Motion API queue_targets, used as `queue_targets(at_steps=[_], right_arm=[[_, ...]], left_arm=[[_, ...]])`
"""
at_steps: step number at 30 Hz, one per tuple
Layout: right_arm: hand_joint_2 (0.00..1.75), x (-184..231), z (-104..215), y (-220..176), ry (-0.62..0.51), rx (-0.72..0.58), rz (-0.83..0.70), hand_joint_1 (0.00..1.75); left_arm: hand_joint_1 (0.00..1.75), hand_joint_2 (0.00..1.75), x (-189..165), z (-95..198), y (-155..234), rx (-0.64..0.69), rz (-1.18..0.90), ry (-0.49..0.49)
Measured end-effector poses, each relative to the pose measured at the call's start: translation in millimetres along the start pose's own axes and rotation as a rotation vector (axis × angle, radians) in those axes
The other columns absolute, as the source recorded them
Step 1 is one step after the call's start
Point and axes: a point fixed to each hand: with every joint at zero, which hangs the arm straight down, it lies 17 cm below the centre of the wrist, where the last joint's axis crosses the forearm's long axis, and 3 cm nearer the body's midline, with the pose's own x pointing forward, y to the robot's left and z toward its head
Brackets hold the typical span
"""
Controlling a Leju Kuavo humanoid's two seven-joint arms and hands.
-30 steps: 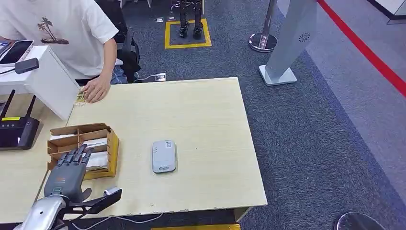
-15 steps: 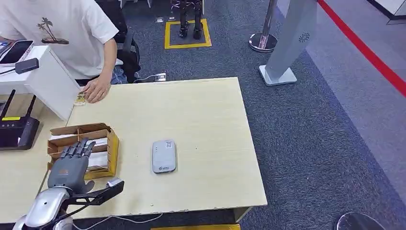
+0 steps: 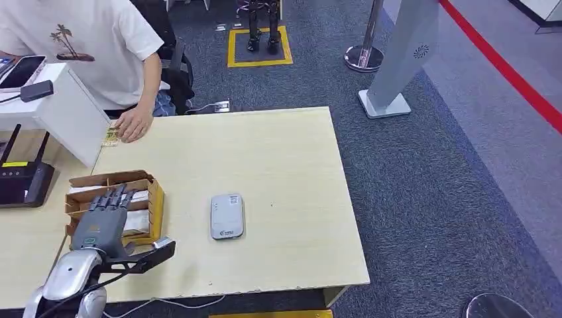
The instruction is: Pass the card to the sensor for recognition and then transmit it.
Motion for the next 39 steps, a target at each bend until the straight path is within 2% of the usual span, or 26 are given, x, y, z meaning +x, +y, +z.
queue_targets(at_steps=[1,2,3,39], right_arm=[[1.75,-0.1,0.0,-0.3,0.000,0.000,0.000,0.00],[1.75,0.0,0.0,-0.3,0.000,0.000,0.000,0.00],[1.75,0.2,0.0,-0.3,0.000,0.000,-0.002,0.00],[1.75,-0.1,0.0,-0.3,0.001,-0.001,-0.003,0.00]], left_arm=[[0.00,1.75,0.3,-0.1,-1.3,-0.003,0.000,0.000],[0.33,1.75,0.7,-0.2,-2.1,-0.005,0.001,-0.001],[1.75,1.75,1.4,-0.2,-2.6,-0.006,0.002,-0.003],[1.75,1.75,5.5,-0.8,-1.7,0.000,0.022,-0.021]])
